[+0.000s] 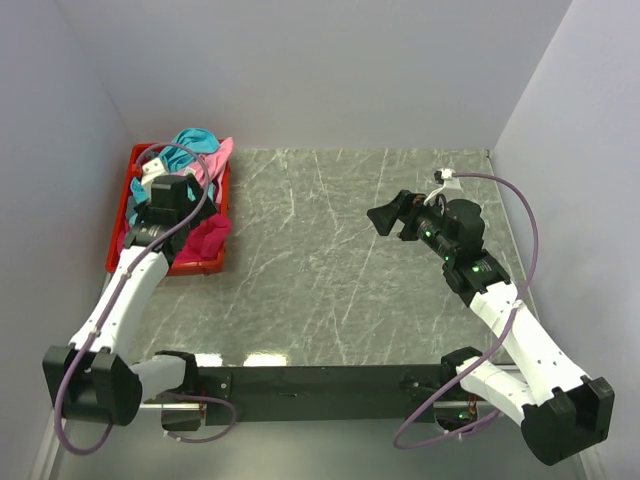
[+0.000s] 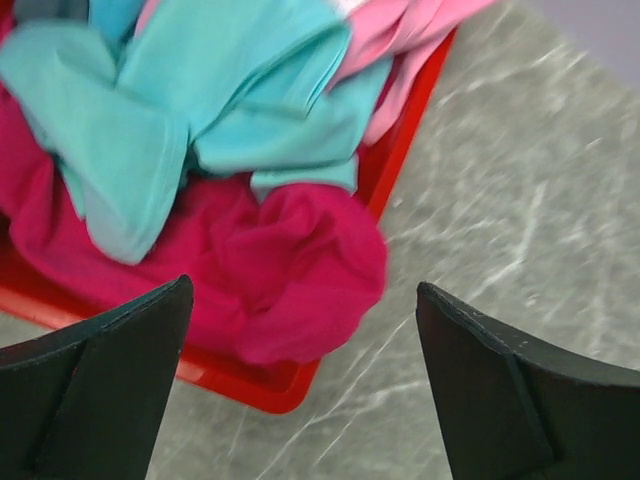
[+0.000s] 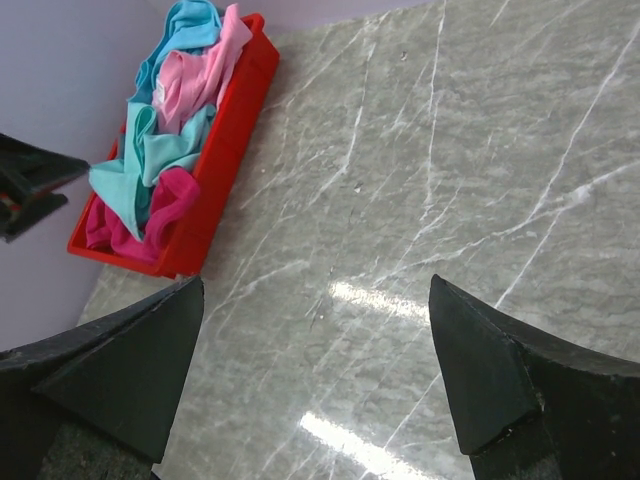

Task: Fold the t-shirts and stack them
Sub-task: Grab the tshirt from the pile

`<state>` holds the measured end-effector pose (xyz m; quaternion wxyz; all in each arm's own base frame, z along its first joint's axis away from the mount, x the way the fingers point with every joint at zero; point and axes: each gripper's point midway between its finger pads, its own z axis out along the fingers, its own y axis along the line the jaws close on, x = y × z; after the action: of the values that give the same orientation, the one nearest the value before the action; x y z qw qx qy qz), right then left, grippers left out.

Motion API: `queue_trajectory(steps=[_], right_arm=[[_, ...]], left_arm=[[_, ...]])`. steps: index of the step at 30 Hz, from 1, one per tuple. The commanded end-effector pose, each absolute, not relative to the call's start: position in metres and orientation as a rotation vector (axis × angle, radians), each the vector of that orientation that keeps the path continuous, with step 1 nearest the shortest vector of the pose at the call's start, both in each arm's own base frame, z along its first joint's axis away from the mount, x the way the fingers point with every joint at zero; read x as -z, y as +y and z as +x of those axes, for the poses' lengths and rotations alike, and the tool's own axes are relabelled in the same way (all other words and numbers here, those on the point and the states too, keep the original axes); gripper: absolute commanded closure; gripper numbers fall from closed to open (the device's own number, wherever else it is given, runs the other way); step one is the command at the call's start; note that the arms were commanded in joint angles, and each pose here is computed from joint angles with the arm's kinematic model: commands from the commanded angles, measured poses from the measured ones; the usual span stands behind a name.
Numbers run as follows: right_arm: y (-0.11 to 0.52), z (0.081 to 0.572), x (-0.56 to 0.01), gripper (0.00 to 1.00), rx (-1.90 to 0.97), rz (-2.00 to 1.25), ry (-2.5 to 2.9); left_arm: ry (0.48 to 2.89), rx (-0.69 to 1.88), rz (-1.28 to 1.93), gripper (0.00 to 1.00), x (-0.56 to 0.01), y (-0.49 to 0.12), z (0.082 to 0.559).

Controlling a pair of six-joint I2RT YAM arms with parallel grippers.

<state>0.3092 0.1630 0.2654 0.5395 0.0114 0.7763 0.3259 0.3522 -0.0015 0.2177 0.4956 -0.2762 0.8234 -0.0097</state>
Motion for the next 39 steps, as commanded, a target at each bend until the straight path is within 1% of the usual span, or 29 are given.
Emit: queue_trajectory(steps=[1, 7, 14, 20, 23, 24, 27, 29, 30, 31, 35, 39], right_arm=[[0.165, 0.311, -0.278, 0.01, -0.777, 0.01, 1.802], [0.17, 0.314, -0.272, 0.03, -0.785, -0.006, 1.831], [0.176, 0.322, -0.269, 0.04, -0.791, -0.035, 1.85], [0.178, 0.328, -0.266, 0.05, -0.78, -0.047, 1.857], [0.178, 0.329, -0.267, 0.05, -0.777, -0.049, 1.855], [0.178, 0.33, -0.266, 0.05, -0.775, -0.049, 1.859], [0.178, 0.331, -0.264, 0.06, -0.771, -0.048, 1.867], [0.178, 0.331, -0.264, 0.06, -0.768, -0.044, 1.865], [0.176, 0.332, -0.265, 0.06, -0.761, -0.037, 1.863], [0.177, 0.332, -0.264, 0.06, -0.76, -0.037, 1.864], [0.175, 0.333, -0.264, 0.06, -0.749, -0.033, 1.866], [0.175, 0.336, -0.259, 0.07, -0.741, -0.031, 1.884]], left_arm=[[2.112, -0.029, -0.711, 0.01, -0.187, -0.001, 0.338], [2.228, -0.073, -0.791, 0.01, -0.149, -0.006, 0.327], [2.333, -0.111, -0.822, 0.01, -0.111, -0.014, 0.329], [2.405, -0.159, -0.83, 0.06, -0.086, -0.014, 0.329], [2.422, -0.162, -0.824, 0.2, -0.079, -0.016, 0.333], [2.422, -0.154, -0.822, 0.33, -0.08, -0.017, 0.334], [2.436, -0.165, -0.813, 0.47, -0.076, -0.017, 0.338], [2.456, -0.173, -0.802, 0.54, -0.071, -0.018, 0.339], [2.455, -0.173, -0.796, 0.74, -0.072, -0.018, 0.341], [2.45, -0.173, -0.8, 0.99, -0.074, -0.018, 0.342], [2.407, -0.184, -0.774, 1.0, -0.098, -0.013, 0.351], [2.352, -0.089, -0.724, 1.0, -0.143, -0.022, 0.372]])
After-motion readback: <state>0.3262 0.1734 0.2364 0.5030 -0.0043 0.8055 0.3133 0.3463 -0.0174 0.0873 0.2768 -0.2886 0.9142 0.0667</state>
